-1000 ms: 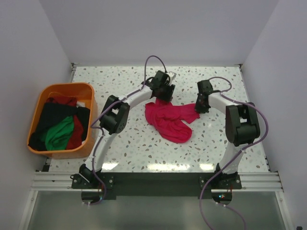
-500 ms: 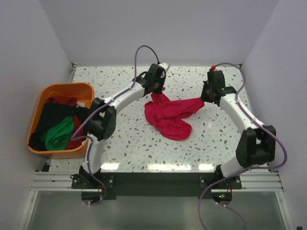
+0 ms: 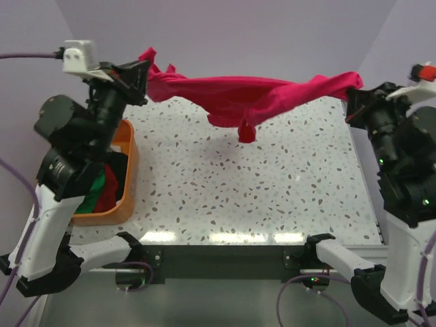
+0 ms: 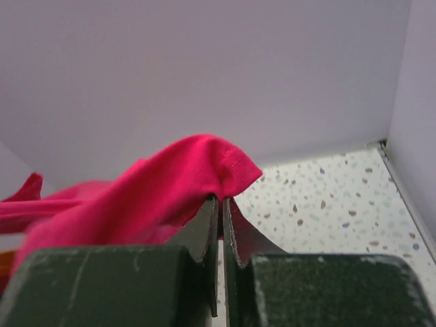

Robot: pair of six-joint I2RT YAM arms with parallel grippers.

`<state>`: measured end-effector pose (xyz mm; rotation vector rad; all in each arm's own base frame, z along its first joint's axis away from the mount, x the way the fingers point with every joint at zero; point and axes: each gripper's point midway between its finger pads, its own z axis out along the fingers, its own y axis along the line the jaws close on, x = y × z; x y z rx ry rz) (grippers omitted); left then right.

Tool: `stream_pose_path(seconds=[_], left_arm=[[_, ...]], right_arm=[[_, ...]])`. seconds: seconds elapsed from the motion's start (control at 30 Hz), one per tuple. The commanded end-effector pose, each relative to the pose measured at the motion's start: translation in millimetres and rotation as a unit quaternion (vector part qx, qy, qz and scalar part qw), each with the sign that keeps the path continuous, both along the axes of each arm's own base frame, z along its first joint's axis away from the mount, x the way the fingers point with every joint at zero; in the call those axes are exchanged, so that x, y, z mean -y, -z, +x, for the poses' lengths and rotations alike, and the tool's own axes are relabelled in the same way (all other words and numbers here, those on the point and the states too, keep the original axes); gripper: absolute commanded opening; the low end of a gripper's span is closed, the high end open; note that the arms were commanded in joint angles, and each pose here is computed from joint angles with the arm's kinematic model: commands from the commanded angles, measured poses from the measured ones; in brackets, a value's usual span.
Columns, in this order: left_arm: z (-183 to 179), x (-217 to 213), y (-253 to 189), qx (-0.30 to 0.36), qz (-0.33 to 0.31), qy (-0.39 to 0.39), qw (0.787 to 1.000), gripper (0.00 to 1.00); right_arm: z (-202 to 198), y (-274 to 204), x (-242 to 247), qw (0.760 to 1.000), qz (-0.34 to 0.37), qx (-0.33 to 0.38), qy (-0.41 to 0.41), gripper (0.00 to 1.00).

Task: Fold and stack the t-shirts
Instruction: Flatten the tshirt out

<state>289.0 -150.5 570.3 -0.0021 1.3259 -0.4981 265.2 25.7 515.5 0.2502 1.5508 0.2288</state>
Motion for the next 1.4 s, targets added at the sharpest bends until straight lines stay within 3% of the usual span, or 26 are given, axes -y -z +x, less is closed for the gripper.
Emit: stream_pose_path(seconds=[0.0, 0.13, 0.27, 0.4, 0.57, 0.63, 0.7, 0.73, 0.77, 0.8, 0.83, 0.87, 0.9, 0.93, 0.97, 1.0, 1.03, 1.07, 1.1, 1.13, 1.2, 1.23, 1.27, 1.3, 1.33, 1.37], left_arm=[[-21, -9, -24, 0.023, -0.022, 0.014, 0.999, 0.0], [-56, -7, -56, 0.053, -0.034, 0.076, 0.995, 0.0], [-69, -24, -72, 0.068, -0.054, 0.061, 0.994, 0.0], [-60, -30, -67, 0.059, -0.057, 0.034, 0.996, 0.0], [16, -29, 8, -0.041, -0.046, -0.097, 0.993, 0.0], [52, -37, 58, -0.096, -0.026, -0.172, 0.98, 0.0], [104, -24, 118, -0.163, -0.007, -0.177, 0.971, 0.0], [130, -37, 143, -0.194, -0.005, -0.179, 0.965, 0.0], [165, -34, 191, -0.24, 0.006, -0.196, 0.951, 0.0], [185, -43, 209, -0.25, 0.011, -0.215, 0.944, 0.04], [215, -37, 261, -0.293, 0.038, -0.213, 0.931, 0.19], [234, -31, 266, -0.295, 0.038, -0.198, 0.934, 0.43], [248, -25, 282, -0.314, 0.042, -0.169, 0.933, 0.87], [269, -19, 326, -0.35, 0.056, -0.169, 0.92, 0.92], [285, -14, 305, -0.333, 0.045, -0.162, 0.928, 0.98], [288, -12, 315, -0.354, 0.055, -0.159, 0.92, 1.0], [297, -9, 332, -0.367, 0.065, -0.159, 0.914, 1.0], [302, -8, 316, -0.354, 0.061, -0.157, 0.92, 1.0], [301, -9, 317, -0.355, 0.065, -0.159, 0.919, 1.0], [296, -12, 303, -0.343, 0.062, -0.161, 0.923, 1.0], [284, -15, 318, -0.352, 0.071, -0.16, 0.92, 1.0], [271, -20, 297, -0.335, 0.057, -0.162, 0.926, 1.0], [256, -24, 325, -0.361, 0.068, -0.164, 0.915, 1.0], [249, -24, 325, -0.357, 0.064, -0.157, 0.919, 1.0], [229, -28, 332, -0.369, 0.062, -0.154, 0.914, 1.0], [218, -28, 336, -0.378, 0.062, -0.148, 0.912, 1.0]], right_arm=[[-41, -28, 5, 1.0, -0.015, 0.024, -0.01, 0.0], [-75, -66, 4, 0.996, -0.009, 0.081, -0.029, 0.0], [-86, -86, 18, 0.994, -0.008, 0.107, 0.005, 0.0], [-36, -70, 25, 0.997, -0.025, 0.055, 0.045, 0.0], [54, -22, 36, 0.992, -0.053, -0.021, 0.117, 0.0], [104, 11, 32, 0.987, -0.073, -0.066, 0.127, 0.0], [141, 32, 26, 0.986, -0.082, -0.084, 0.119, 0.0], [178, 68, 21, 0.981, -0.092, -0.125, 0.116, 0.0], [194, 78, 22, 0.981, -0.09, -0.131, 0.116, 0.0], [213, 99, 20, 0.978, -0.091, -0.148, 0.115, 0.0], [243, 131, 16, 0.974, -0.095, -0.171, 0.112, 0.0], [262, 153, 18, 0.971, -0.097, -0.186, 0.111, 0.0], [277, 168, 17, 0.97, -0.102, -0.194, 0.107, 0.0], [292, 167, 17, 0.972, -0.1, -0.184, 0.105, 0.0], [319, 213, 17, 0.964, -0.111, -0.22, 0.1, 0.09], [329, 223, 16, 0.962, -0.118, -0.229, 0.094, 0.22], [335, 216, 12, 0.963, -0.117, -0.229, 0.083, 0.38], [343, 240, 7, 0.957, -0.123, -0.252, 0.069, 0.66], [343, 241, 6, 0.957, -0.118, -0.257, 0.066, 0.86], [338, 251, 5, 0.953, -0.117, -0.273, 0.061, 0.98], [319, 234, -3, 0.958, -0.097, -0.266, 0.047, 0.99], [305, 269, -5, 0.948, -0.093, -0.303, 0.043, 0.99], [292, 269, -11, 0.949, -0.081, -0.304, 0.03, 0.99], [268, 243, -15, 0.957, -0.054, -0.282, 0.031, 0.99], [242, 279, -22, 0.945, -0.049, -0.322, 0.024, 0.99], [224, 287, -29, 0.942, -0.043, -0.333, 0.017, 0.98]])
